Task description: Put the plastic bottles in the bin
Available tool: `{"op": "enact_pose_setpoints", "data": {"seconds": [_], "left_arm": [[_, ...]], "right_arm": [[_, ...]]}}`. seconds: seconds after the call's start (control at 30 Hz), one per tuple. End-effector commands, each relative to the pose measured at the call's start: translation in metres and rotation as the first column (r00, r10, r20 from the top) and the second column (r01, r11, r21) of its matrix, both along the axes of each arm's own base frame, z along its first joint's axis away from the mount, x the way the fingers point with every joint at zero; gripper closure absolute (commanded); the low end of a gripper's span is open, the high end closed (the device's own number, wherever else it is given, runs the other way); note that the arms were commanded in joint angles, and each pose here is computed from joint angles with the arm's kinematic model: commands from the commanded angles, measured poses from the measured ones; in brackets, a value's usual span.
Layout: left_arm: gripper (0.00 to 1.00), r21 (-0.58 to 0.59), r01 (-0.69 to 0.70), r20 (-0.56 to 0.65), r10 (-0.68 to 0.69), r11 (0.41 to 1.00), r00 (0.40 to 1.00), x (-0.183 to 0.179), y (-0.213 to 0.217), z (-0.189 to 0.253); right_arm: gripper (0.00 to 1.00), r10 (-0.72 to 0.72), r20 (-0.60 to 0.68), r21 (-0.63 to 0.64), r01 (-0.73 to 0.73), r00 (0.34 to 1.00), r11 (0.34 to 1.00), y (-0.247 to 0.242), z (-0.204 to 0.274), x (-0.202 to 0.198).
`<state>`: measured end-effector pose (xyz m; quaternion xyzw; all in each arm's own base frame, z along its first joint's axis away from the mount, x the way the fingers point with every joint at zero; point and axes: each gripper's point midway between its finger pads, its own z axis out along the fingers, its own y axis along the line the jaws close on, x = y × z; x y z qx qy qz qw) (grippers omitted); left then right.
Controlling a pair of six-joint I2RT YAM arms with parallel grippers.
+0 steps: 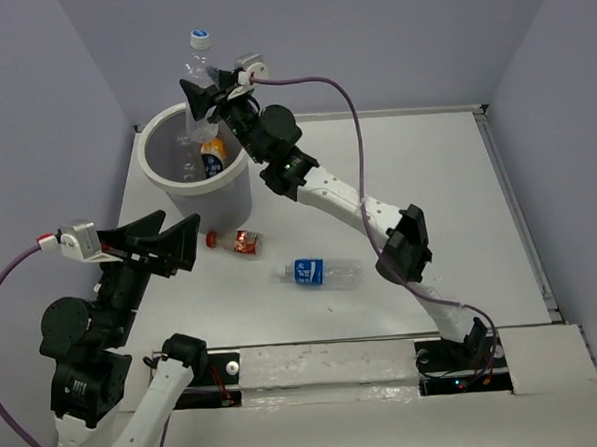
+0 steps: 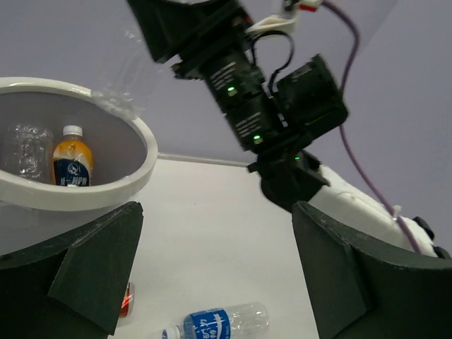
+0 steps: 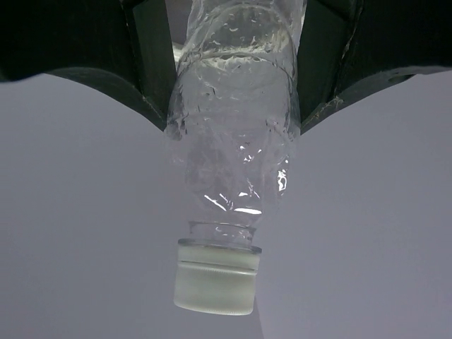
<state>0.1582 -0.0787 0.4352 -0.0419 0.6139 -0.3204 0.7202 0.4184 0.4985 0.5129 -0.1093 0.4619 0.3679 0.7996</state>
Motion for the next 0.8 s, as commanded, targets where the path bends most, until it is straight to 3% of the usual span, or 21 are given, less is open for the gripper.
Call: {"op": "enact_pose_setpoints", "data": {"seconds": [0.0,0.1,0.27,0.3,0.37,0.6,0.63,0.67,0.73,0.77], "left_arm": [[0.04,0.053,0.02,0.077,-0.024,0.998,0.997,-0.013,0.0,0.007],[0.04,0.079,0.052,0.073,-0.058,0.995,0.996,-0.011,-0.008,0.002],[0.05,0.096,0.067,0.086,-0.076,0.993,0.993,-0.012,-0.011,0.004],[0.05,0.1,0.082,0.088,-0.091,0.992,0.992,-0.013,-0.013,0.005],[0.05,0.105,0.099,0.096,-0.109,0.989,0.989,-0.013,-0.017,0.007],[0.05,0.09,0.172,0.063,-0.178,0.981,0.982,-0.009,-0.031,0.002],[0.05,0.091,0.195,0.074,-0.202,0.977,0.977,-0.011,-0.034,0.004],[0.05,0.099,0.238,0.06,-0.244,0.966,0.968,-0.01,-0.043,-0.001],[0.05,0.108,0.294,0.013,-0.297,0.95,0.955,-0.002,-0.055,-0.013],[0.05,0.114,0.307,0.007,-0.31,0.945,0.951,-0.002,-0.057,-0.017]], "right_arm": [[0.58,-0.013,0.127,0.04,0.008,0.992,0.999,0.021,-0.008,0.005],[0.51,0.04,0.118,0.041,-0.045,0.992,0.998,0.032,-0.019,0.004],[0.26,0.111,0.061,0.05,-0.115,0.992,0.992,0.034,-0.032,-0.005],[0.19,0.114,0.073,0.083,-0.12,0.991,0.989,0.022,-0.013,-0.013],[0.16,0.13,0.055,0.093,-0.135,0.99,0.987,0.013,-0.009,-0.021],[0.15,0.141,0.047,0.089,-0.145,0.989,0.985,-0.028,0.011,-0.053],[0.17,0.127,0.059,0.106,-0.132,0.99,0.986,-0.048,0.031,-0.065],[0.19,0.119,0.013,0.062,-0.12,0.993,0.991,-0.049,0.007,-0.064],[0.35,0.1,-0.084,-0.002,-0.1,0.991,0.995,-0.073,-0.021,-0.076],[0.35,0.103,-0.075,0.033,-0.1,0.992,0.994,-0.09,0.002,-0.087]]}}
